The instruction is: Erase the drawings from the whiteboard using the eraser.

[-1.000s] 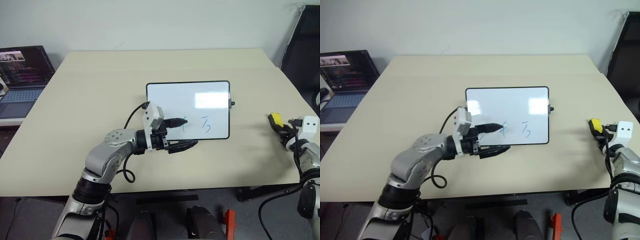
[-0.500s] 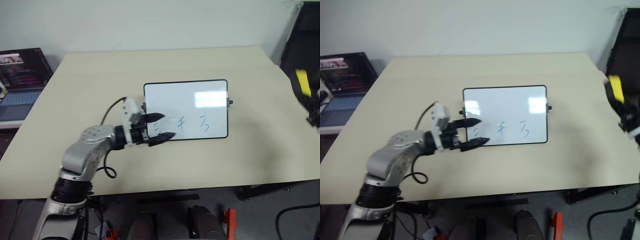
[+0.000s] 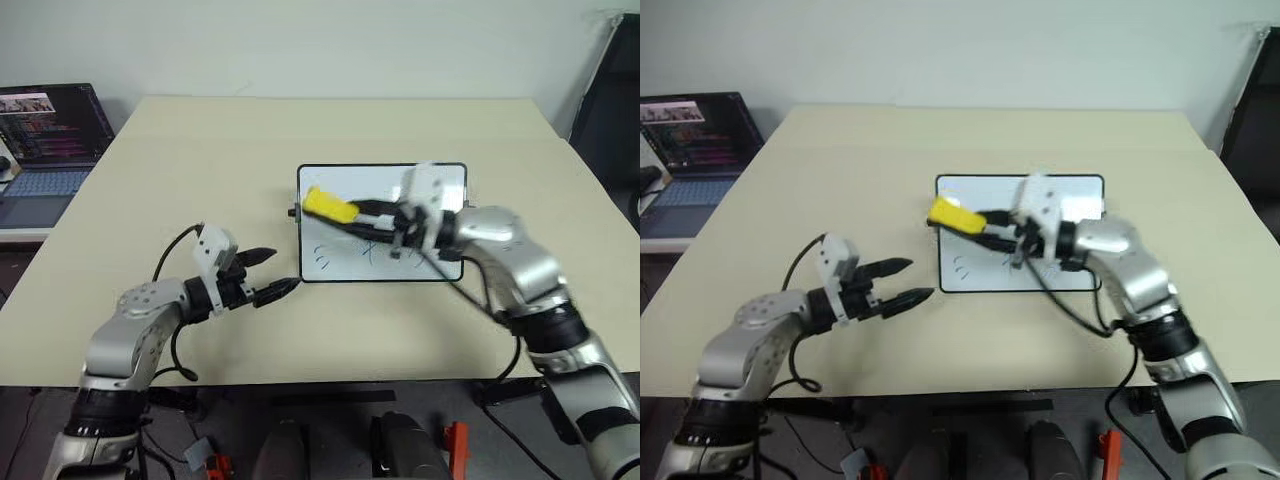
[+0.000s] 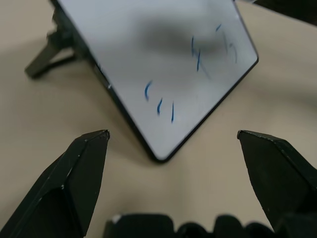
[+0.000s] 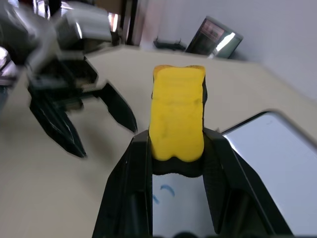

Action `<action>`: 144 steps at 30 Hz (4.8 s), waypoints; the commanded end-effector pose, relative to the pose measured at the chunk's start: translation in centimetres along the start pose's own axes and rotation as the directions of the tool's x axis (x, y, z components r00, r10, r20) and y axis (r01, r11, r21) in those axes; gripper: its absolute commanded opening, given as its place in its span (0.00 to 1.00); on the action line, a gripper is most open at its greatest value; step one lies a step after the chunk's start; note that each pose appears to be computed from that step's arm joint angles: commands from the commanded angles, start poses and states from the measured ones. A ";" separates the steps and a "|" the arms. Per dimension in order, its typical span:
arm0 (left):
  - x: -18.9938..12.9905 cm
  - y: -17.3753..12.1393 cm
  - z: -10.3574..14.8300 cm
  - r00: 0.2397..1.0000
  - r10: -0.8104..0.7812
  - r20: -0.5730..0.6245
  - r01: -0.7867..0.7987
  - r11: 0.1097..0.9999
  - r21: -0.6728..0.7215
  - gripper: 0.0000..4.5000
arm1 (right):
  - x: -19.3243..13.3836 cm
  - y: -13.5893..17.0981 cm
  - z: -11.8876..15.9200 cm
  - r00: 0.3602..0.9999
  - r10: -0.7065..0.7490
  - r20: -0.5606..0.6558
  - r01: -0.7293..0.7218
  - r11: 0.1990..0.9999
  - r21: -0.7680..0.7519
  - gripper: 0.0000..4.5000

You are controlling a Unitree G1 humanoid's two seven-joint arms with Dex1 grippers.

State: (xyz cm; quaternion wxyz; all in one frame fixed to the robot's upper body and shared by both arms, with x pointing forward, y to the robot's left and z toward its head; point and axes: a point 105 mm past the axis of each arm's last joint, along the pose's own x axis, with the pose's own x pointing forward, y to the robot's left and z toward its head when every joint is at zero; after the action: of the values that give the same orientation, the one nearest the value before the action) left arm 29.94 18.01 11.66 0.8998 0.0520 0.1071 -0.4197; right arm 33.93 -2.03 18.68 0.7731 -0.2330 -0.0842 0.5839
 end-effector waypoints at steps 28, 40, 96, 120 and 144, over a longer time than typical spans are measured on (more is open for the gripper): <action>-1.2 0.1 2.8 0.999 0.017 0.051 -0.020 0.997 0.070 1.00 | 0.0 1.4 -8.7 0.913 0.083 -0.400 -0.161 0.973 -0.165 0.22; -0.7 -0.5 3.4 0.998 -0.029 0.048 0.024 0.995 0.099 1.00 | -1.5 -5.4 -6.9 0.924 -0.216 -0.316 0.118 0.946 -0.303 0.22; -0.5 0.4 7.9 0.992 -0.108 0.065 0.088 0.963 0.255 1.00 | -18.4 -2.9 -0.9 0.888 -0.078 -0.452 0.056 0.996 -0.063 0.22; 1.1 0.2 5.7 0.989 -0.143 0.032 0.133 0.969 0.210 1.00 | -7.2 -4.1 -3.3 0.932 -0.351 -0.092 0.350 0.936 -0.028 0.22; 0.9 0.5 4.9 0.994 -0.111 0.014 0.106 0.973 0.204 1.00 | -8.9 -3.4 -8.1 0.872 -0.306 -0.381 0.299 0.951 -0.080 0.22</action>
State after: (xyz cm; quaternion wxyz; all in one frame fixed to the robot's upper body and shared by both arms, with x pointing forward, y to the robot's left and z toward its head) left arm 31.53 16.93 15.19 0.8675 0.1146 0.0768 -0.4779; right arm 35.16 -10.26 11.70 0.8212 -0.3091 0.0597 0.4760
